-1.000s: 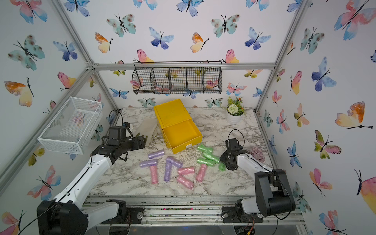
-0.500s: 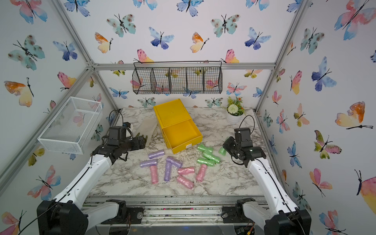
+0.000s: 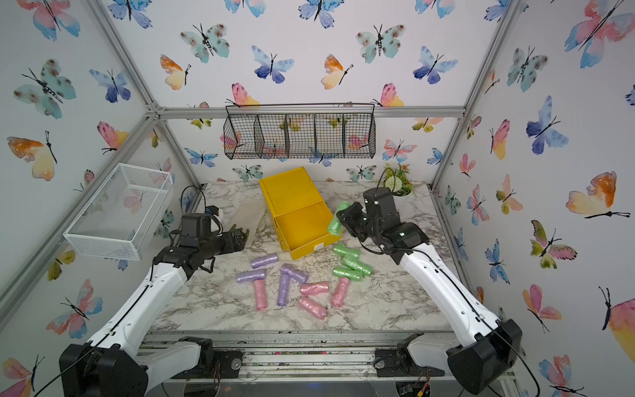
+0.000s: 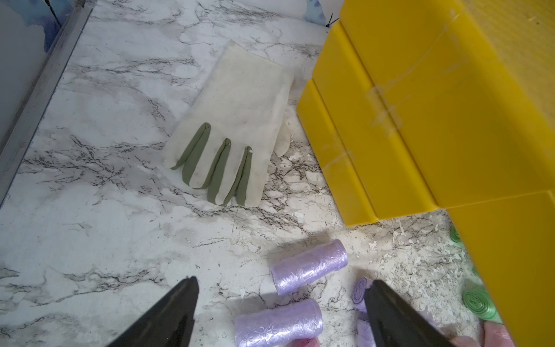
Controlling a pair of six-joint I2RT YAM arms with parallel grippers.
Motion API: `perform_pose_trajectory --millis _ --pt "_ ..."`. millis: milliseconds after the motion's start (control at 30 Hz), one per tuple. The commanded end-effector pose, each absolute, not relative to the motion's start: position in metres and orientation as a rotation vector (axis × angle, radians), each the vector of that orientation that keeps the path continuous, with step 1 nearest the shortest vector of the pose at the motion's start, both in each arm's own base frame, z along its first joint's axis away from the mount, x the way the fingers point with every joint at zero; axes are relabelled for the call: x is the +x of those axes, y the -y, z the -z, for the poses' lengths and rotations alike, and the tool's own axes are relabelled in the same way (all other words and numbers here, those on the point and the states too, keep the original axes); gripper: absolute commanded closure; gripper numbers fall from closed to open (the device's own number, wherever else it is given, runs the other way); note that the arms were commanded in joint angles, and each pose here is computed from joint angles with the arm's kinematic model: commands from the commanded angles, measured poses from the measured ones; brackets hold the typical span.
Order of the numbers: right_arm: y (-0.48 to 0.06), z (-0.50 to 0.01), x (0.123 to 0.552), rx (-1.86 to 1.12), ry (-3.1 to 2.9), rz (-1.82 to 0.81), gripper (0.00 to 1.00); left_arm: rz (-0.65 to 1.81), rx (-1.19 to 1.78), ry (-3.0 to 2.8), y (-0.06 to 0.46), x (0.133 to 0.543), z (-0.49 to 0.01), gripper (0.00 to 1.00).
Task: Sort the rolls of trash bags by color and place them into the drawer
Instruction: Place the roll of trash bags in the drawer.
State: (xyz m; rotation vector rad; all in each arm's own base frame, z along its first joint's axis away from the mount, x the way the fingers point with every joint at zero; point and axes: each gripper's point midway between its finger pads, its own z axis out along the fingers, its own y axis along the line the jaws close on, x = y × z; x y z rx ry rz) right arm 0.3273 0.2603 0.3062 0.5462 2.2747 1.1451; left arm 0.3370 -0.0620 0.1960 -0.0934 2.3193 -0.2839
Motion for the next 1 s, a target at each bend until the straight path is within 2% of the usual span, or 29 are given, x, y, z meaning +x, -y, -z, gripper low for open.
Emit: perform_pose_trajectory --millis 0,600,967 --pt "-0.282 -0.324 0.340 0.615 -2.184 -1.208 0.75 0.297 -0.087 -2.283 0.062 0.337 -0.206 0.08" --pt "-0.311 -0.265 0.367 0.993 -2.203 -1.112 0.73 0.324 -0.079 -2.270 0.063 0.337 -0.209 0.07" --pt "-0.313 -0.247 0.382 1.077 -2.208 -1.006 0.71 0.329 -0.076 -2.270 0.063 0.336 -0.209 0.07"
